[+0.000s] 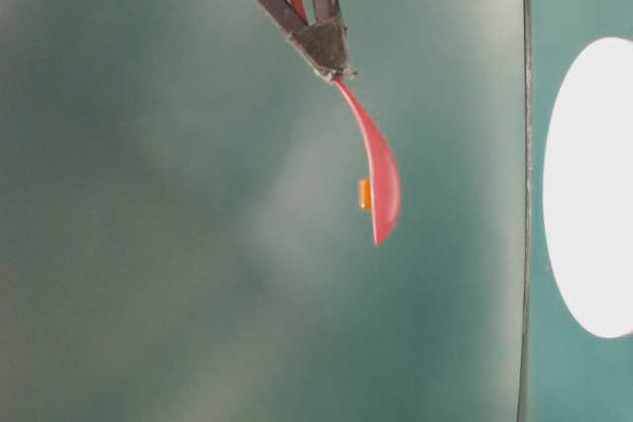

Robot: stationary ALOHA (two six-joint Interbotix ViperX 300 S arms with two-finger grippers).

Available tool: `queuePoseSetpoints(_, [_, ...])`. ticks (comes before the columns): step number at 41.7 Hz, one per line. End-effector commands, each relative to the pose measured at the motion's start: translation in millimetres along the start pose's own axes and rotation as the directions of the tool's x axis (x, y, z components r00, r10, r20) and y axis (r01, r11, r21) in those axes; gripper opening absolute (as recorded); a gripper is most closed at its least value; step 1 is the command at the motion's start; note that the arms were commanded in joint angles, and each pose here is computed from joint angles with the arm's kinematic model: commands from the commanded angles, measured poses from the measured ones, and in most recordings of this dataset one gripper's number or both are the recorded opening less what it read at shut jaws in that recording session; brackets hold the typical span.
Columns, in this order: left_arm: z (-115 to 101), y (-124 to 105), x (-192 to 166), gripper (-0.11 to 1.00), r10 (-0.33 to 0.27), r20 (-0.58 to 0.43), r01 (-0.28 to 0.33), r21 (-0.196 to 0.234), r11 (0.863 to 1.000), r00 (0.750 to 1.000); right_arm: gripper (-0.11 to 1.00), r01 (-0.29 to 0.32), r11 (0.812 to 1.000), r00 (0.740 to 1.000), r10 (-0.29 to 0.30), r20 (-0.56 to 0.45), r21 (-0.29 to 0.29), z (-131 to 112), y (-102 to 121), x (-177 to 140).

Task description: Grip the spoon and scoop the red block from the bowl with right arm.

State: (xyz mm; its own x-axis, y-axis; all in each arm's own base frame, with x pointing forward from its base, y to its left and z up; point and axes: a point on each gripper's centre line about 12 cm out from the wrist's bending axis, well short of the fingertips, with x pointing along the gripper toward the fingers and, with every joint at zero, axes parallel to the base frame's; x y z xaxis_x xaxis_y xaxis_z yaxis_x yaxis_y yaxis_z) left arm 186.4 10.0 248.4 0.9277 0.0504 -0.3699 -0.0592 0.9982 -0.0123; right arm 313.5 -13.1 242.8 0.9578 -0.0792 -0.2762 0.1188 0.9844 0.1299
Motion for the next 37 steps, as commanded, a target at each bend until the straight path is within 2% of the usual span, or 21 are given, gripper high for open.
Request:
queuePoseSetpoints(1, [6.1,0.3,-0.2,0.00,0.002,0.014,-0.002,0.001,1.000,1.000,0.25,-0.003,1.000,0.999,0.003,0.041,-0.001,12.7,1.2,0.0])
queuePoseSetpoints(37, [4.0,0.3,1.2,0.00,0.002,0.005,-0.002,0.001,1.000,1.000,0.25,-0.001,1.000,0.999,0.001,0.040,-0.001,11.5,1.0,2.7])
